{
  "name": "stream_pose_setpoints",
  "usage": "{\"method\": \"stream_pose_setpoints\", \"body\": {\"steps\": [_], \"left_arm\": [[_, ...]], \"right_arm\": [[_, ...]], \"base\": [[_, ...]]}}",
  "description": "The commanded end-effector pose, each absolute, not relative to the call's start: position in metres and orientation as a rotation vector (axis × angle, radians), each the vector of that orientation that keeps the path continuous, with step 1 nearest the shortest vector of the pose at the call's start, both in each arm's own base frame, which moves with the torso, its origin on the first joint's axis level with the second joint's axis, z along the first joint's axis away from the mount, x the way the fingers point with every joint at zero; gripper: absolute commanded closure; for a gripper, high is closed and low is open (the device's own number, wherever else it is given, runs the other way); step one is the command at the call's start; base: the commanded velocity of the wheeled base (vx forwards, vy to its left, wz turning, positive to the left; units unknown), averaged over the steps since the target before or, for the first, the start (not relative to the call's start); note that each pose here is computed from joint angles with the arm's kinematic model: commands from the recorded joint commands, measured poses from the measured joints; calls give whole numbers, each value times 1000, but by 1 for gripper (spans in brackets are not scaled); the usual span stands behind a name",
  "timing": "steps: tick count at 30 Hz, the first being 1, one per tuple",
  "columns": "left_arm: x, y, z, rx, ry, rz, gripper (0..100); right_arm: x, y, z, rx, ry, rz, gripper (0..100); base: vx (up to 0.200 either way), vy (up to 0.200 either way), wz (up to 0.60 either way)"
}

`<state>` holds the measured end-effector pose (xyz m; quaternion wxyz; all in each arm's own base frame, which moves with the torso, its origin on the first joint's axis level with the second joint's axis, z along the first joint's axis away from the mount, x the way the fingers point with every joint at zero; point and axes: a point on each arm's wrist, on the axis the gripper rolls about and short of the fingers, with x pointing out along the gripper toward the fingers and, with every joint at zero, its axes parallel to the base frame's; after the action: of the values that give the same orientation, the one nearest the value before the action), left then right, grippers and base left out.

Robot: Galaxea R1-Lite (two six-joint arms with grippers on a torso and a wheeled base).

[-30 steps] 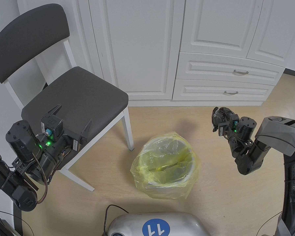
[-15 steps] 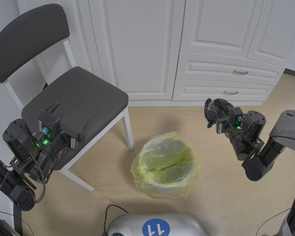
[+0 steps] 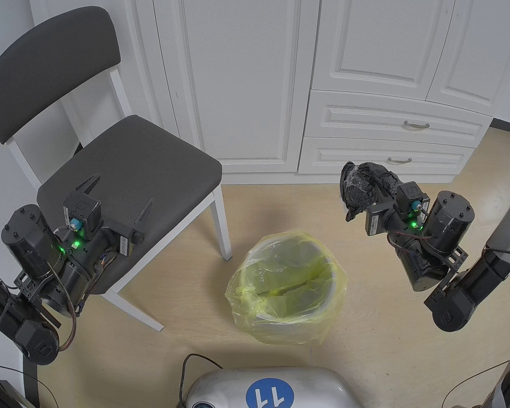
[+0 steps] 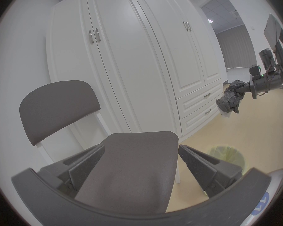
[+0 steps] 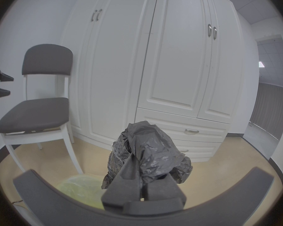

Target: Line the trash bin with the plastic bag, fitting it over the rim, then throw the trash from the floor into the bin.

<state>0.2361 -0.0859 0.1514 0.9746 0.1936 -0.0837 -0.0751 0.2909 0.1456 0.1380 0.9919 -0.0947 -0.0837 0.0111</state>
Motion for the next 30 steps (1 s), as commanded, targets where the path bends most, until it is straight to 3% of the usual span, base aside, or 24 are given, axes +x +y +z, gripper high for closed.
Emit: {"method": "stream_pose_setpoints", "body": {"steps": [1, 8, 19, 30], "left_arm": [[233, -85, 155, 388, -184, -151, 0], [233, -85, 156, 387, -186, -148, 0], [232, -86, 155, 388, -182, -156, 0], [233, -87, 154, 413, -183, -156, 0]], "right_arm": [[281, 158, 146, -159, -205, 65, 100], [272, 173, 158, -47, -215, 128, 100], [268, 197, 191, 262, 6, 215, 100], [287, 236, 193, 358, 130, 256, 100]], "base": [[0, 0, 0], [0, 0, 0], [0, 0, 0], [0, 0, 0]]}}
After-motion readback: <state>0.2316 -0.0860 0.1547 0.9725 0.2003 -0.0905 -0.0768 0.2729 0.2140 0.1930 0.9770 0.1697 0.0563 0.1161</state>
